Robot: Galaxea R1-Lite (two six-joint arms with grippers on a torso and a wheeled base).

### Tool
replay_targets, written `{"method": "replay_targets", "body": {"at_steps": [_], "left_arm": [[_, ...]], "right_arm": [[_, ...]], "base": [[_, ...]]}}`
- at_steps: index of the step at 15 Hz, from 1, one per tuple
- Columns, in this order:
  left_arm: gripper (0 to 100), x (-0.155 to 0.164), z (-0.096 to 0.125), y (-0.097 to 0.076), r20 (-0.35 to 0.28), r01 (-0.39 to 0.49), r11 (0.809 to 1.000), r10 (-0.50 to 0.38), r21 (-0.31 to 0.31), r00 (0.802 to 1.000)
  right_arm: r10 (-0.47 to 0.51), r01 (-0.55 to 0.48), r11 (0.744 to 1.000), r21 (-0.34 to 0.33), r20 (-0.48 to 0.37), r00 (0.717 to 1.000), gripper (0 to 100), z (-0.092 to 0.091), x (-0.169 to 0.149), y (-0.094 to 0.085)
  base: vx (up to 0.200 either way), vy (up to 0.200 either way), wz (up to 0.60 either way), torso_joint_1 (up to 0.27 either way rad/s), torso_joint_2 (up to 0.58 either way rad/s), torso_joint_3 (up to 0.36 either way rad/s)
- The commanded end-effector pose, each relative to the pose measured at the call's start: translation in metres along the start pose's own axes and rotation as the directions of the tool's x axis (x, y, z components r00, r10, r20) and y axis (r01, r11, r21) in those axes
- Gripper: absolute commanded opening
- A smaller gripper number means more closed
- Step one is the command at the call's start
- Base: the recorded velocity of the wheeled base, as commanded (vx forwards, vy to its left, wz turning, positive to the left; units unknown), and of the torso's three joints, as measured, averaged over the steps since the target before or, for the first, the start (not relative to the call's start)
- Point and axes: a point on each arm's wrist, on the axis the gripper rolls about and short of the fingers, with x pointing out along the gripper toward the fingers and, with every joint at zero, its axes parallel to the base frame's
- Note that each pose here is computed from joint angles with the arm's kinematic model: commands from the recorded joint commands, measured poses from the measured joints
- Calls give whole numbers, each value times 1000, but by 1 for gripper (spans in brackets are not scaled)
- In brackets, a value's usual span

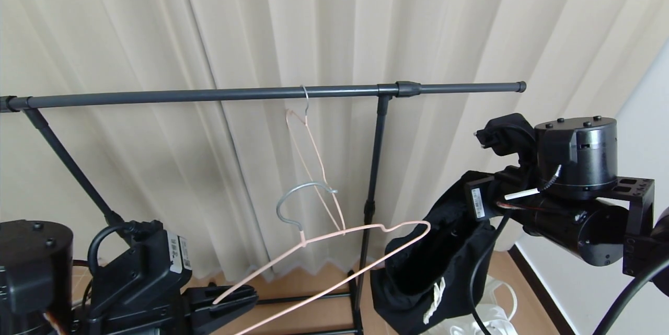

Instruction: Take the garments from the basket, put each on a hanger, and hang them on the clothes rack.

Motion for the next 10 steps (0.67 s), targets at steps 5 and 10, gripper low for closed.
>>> {"method": "replay_targets", "body": {"at_steps": [5,10], "left_arm": [[0,36,3,7,-30,43,999,-43,-2,999],[0,55,8,9,-29,23,1000,-22,12,999]], "right_arm": [[3,-3,1000,-3,-3,1000,0,-1,1,1],[6,-6,1000,-7,-9,1000,0,-2,2,3]], "base": [[0,0,0,0,0,0],[0,0,0,0,0,0]]}}
